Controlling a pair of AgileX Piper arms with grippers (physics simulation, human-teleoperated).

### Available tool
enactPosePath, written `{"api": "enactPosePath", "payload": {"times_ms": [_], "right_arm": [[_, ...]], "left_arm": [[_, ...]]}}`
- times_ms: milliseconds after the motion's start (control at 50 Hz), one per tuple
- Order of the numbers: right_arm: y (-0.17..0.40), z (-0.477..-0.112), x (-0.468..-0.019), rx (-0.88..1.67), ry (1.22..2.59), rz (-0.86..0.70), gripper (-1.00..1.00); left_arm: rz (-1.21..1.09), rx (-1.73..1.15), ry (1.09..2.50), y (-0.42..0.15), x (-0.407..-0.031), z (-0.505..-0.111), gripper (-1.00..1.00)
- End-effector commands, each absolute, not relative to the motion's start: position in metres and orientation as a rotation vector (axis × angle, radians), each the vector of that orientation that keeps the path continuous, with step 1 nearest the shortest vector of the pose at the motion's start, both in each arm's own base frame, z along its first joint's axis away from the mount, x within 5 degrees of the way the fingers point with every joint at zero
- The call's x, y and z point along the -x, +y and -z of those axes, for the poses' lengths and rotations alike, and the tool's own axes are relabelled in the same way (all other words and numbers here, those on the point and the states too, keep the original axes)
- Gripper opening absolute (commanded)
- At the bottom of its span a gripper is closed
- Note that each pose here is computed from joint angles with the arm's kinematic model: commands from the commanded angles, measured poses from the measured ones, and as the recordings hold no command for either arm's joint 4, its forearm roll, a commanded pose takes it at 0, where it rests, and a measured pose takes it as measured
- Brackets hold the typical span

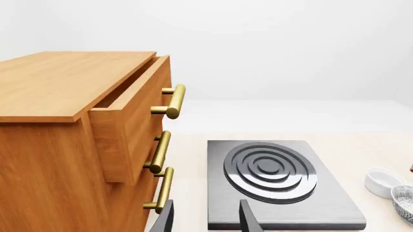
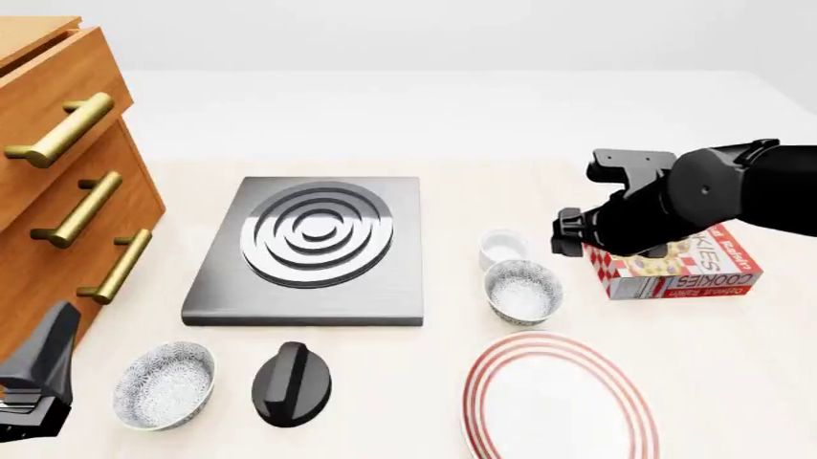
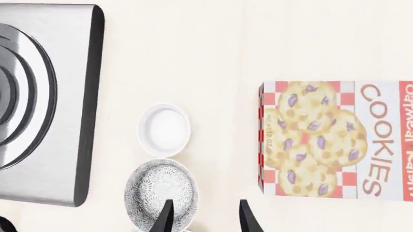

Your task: Pick the akita bowl between the plate and the ramekin and place it on the plate.

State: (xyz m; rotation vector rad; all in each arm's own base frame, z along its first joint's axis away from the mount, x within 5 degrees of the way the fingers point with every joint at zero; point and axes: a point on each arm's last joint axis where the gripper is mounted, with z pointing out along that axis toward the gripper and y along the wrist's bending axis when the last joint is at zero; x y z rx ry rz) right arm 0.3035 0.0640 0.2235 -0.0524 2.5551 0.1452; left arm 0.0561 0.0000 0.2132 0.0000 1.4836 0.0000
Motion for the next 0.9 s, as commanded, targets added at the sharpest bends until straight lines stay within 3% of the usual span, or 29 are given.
{"api": "enactPosePath", "payload": {"times_ms": [20,900], "right_arm": [[0.064,-0.207,-0.303,0.039,2.573,-0.146,1.0],[0.075,-0.169,-0.304,0.083,2.628,-0.147,1.0]], "left_arm": [[0.0,0.0,1.484,0.0,-0.056,-0.213,1.0],[0.0,0.0,1.484,0.0,-0.056,-0.213,1.0]]}}
